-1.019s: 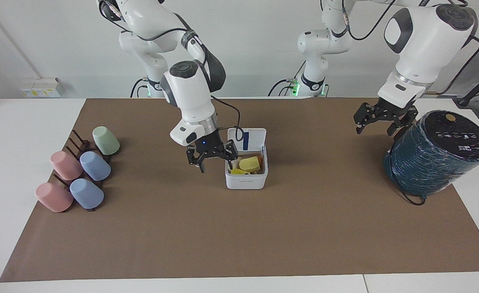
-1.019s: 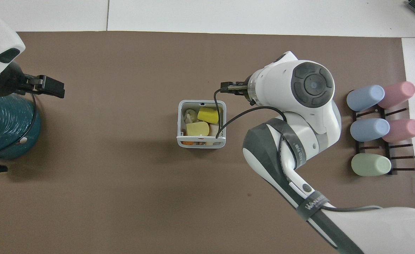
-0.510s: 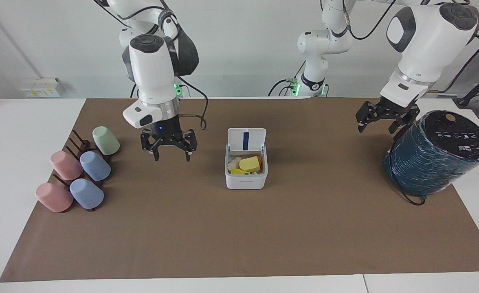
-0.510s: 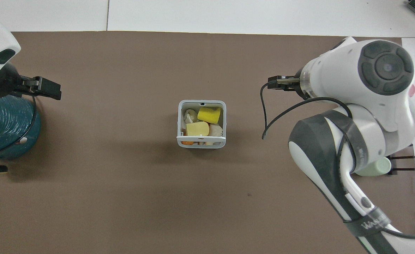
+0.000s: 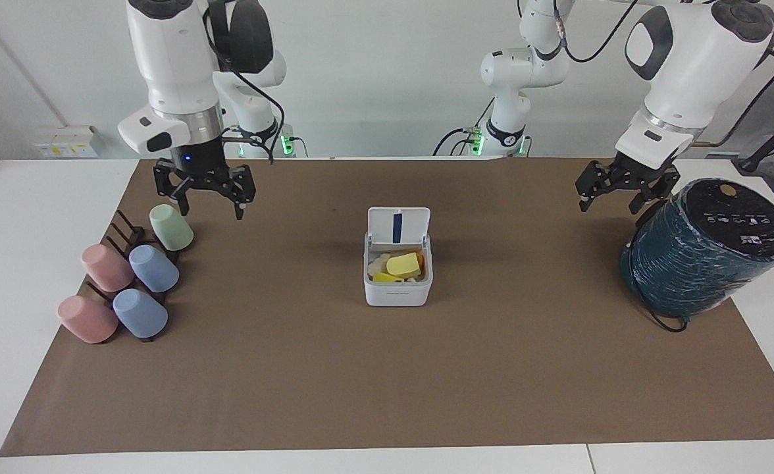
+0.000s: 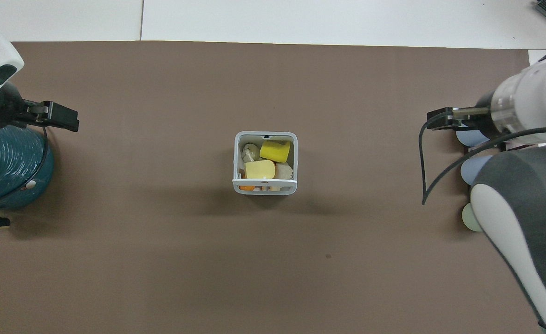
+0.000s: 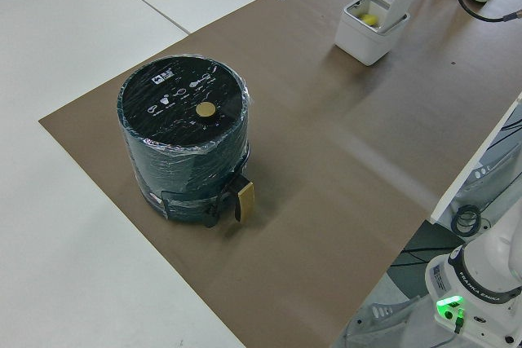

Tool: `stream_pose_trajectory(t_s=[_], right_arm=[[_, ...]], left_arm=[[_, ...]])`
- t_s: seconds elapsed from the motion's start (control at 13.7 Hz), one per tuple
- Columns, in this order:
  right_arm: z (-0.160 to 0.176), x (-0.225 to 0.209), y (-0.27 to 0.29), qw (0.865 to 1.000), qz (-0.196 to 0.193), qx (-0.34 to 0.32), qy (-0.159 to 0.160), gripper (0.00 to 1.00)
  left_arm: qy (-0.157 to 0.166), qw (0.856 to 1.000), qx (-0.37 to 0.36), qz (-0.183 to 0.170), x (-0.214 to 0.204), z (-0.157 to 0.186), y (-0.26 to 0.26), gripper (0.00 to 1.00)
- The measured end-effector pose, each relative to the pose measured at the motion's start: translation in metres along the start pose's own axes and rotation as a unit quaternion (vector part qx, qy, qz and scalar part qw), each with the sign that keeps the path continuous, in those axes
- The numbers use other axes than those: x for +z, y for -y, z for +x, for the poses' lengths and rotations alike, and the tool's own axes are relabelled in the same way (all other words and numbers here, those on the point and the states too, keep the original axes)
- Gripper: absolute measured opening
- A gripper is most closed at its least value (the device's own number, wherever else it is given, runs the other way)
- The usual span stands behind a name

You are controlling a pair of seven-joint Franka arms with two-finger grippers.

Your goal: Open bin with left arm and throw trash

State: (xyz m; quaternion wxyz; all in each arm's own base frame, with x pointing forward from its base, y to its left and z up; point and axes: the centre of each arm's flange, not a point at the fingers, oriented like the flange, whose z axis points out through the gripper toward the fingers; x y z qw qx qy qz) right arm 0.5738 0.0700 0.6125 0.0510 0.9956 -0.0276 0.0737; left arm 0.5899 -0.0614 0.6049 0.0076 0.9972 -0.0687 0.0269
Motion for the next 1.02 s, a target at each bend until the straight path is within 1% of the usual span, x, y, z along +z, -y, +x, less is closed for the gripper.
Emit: stream_pose_trajectory(t_s=[0.22,0.44,0.58,1.02], right_arm=[[-0.005,-0.022,-0.05,1.0,0.007,-0.001,0.024,1.0],[-0.016,-0.028,-0.088,0.998,0.025,0.015,0.052,1.0],[-0.02,-0.025,-0.092,0.998,0.028,0.018,0.057,1.0],[-0.024,-0.02,-0.078,0.998,0.029,0.005,0.063,1.0]], left_arm=[[0.0,1.0,0.0,0.0,-0.001,-0.001,0.0,1.0],[0.001,1.0,0.0,0.0,-0.001,-0.001,0.0,1.0],[0.001,1.0,0.0,0.0,-0.001,-0.001,0.0,1.0],[0.002,1.0,0.0,0.0,-0.001,-0.001,0.0,1.0]])
